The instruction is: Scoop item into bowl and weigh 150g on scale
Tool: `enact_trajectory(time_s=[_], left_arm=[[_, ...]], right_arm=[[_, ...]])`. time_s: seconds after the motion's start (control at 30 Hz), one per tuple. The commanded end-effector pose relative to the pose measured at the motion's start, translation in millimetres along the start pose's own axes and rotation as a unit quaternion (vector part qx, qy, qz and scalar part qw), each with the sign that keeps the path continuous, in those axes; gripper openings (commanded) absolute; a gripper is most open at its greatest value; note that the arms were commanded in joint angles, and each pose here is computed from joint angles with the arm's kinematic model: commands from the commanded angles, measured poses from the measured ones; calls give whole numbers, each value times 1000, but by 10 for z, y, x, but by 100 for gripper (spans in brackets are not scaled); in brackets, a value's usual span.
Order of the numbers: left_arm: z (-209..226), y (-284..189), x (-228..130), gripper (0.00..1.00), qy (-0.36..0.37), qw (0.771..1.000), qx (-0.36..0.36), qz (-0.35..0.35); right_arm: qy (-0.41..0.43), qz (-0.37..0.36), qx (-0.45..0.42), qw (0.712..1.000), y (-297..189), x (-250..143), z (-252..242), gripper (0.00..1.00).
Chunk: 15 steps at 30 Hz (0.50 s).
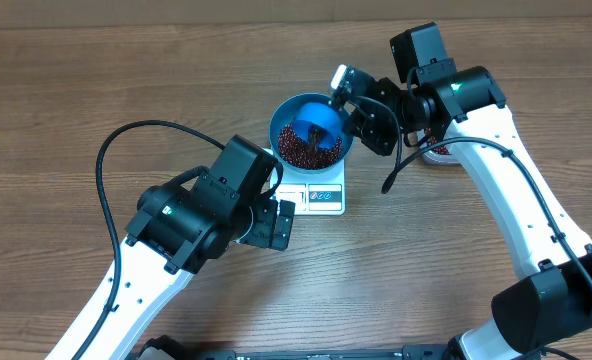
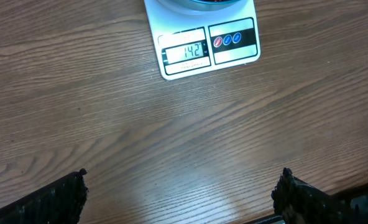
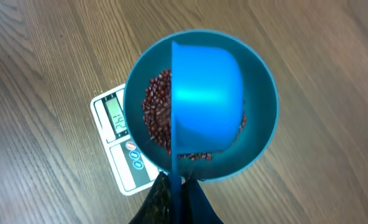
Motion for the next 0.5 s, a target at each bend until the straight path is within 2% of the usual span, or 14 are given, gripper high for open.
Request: enact_trajectory(time_s=[0.0,0.47], left_arm=[[-10,-17,-5,100,-2,1000,-3,-2],[-10,-17,-5,100,-2,1000,-3,-2]], right_arm=[[-29,-36,-23,999,-221,213,-16,4],[-26,-35,-21,999,-221,206,-8,4]])
Point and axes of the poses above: each gripper's point midway between its finger pads, its own y axis out along the fingers, its own z axis along the line the jaws close on, x = y × z, the point moved 2 cm from there along -y, back along the fingers, and after that the axes turned 11 degrees about -y, right-handed, at the moved point
